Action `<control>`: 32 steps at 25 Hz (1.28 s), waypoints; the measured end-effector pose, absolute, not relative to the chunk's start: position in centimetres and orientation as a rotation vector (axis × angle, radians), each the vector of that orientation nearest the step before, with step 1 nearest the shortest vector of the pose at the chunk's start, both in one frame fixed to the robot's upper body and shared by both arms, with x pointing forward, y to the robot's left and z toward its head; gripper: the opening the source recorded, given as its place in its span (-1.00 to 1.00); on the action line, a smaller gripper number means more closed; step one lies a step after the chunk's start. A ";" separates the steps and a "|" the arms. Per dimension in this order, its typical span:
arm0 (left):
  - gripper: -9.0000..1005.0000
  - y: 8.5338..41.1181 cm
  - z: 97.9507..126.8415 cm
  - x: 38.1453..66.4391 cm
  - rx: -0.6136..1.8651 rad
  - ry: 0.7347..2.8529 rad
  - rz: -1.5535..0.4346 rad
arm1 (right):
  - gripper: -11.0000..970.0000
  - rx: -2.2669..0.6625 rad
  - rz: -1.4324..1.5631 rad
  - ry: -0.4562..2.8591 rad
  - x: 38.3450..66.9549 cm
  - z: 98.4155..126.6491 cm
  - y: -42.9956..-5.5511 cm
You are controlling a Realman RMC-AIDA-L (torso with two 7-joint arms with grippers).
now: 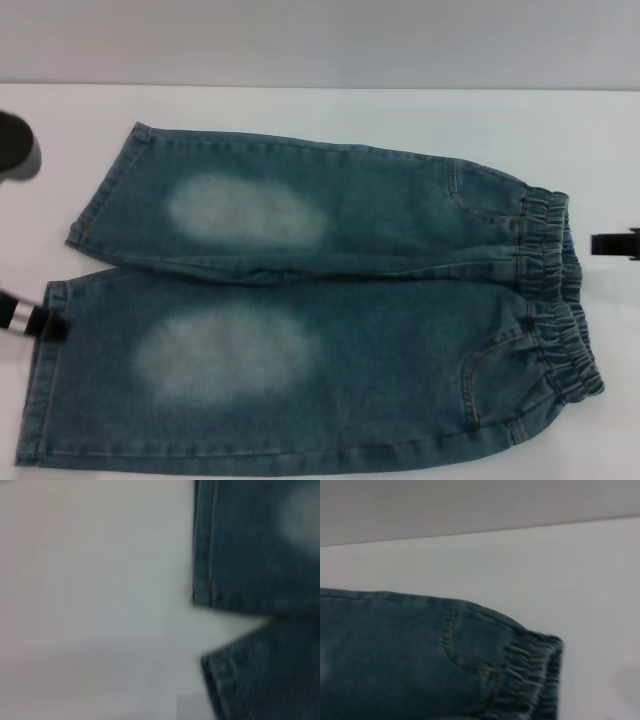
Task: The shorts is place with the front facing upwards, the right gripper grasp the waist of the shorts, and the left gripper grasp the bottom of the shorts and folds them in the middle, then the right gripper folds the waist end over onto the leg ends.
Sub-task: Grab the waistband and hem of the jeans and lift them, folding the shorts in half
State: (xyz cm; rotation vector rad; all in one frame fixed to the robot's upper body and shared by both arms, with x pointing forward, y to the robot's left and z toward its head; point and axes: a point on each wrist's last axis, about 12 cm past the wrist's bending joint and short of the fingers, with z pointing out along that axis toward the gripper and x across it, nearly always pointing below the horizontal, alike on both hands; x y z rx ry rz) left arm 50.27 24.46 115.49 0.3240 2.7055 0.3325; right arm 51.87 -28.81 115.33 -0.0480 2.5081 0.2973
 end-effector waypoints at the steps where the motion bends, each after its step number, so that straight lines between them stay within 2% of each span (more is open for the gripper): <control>1: 0.54 24.5 115.3 50.1 0.321 2.732 0.350 | 0.20 -0.037 0.300 2.511 51.7 115.2 -29.1; 9: 0.54 24.7 114.6 48.9 0.245 2.823 0.410 | 0.20 -0.014 0.298 2.528 51.0 114.1 -29.7; 20: 0.54 23.2 112.7 46.7 0.264 2.972 0.410 | 0.20 -0.027 0.289 2.532 50.9 114.0 -29.8; 32: 0.54 21.9 112.9 46.7 0.304 2.983 0.382 | 0.20 -0.061 0.272 2.531 51.0 113.9 -29.9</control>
